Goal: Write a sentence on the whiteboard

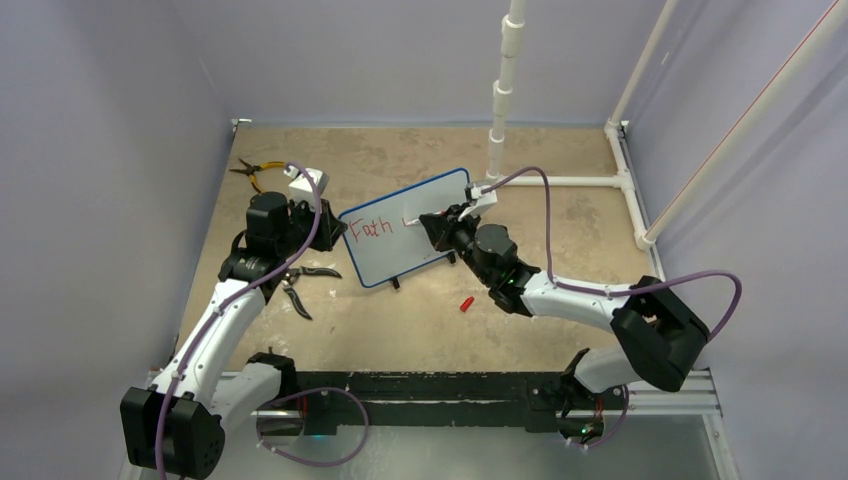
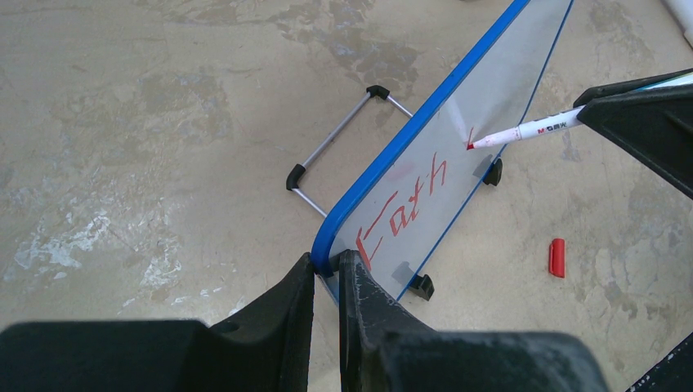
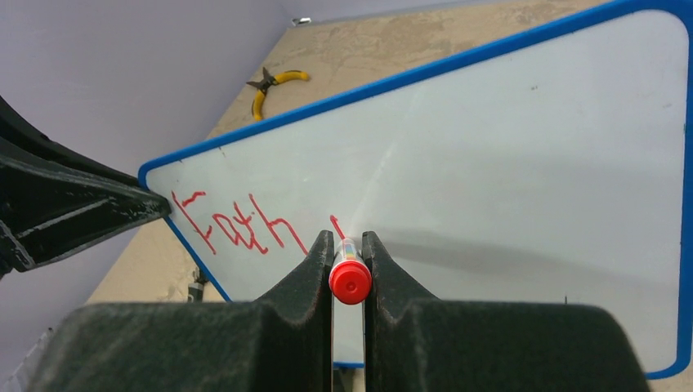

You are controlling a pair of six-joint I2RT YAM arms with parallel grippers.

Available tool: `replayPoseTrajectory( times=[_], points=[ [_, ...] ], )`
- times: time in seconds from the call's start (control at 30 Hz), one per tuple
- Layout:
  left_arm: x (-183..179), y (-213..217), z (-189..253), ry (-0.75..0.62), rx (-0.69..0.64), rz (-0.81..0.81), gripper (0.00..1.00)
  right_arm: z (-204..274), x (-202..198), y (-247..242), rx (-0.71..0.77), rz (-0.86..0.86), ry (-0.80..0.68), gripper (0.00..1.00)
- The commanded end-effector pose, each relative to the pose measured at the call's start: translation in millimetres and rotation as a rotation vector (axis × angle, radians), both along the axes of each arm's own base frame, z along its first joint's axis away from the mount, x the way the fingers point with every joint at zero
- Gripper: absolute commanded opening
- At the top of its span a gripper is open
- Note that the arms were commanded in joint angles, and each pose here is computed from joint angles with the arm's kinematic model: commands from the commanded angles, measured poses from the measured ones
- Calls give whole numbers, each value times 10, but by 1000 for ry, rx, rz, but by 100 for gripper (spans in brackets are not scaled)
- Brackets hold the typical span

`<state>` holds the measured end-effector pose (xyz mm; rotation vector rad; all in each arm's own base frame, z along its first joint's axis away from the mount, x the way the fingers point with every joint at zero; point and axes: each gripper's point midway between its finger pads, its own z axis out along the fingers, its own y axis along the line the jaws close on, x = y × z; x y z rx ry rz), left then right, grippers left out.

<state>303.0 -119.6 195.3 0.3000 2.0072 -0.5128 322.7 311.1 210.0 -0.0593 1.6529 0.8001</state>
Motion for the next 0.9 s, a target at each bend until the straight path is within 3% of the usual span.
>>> replayPoseTrajectory(
  times=[0.0, 0.5, 0.87],
  points=[
    [12, -2, -5, -10, 13, -12, 0, 24, 16, -55, 18, -32, -9, 0],
    [10, 0, -11, -8, 11, -10, 0, 542, -39, -50, 86, -3, -97, 0],
    [8, 3, -14, -8, 11, -9, 0, 617, 68, 48, 77, -8, -109, 0]
  ],
)
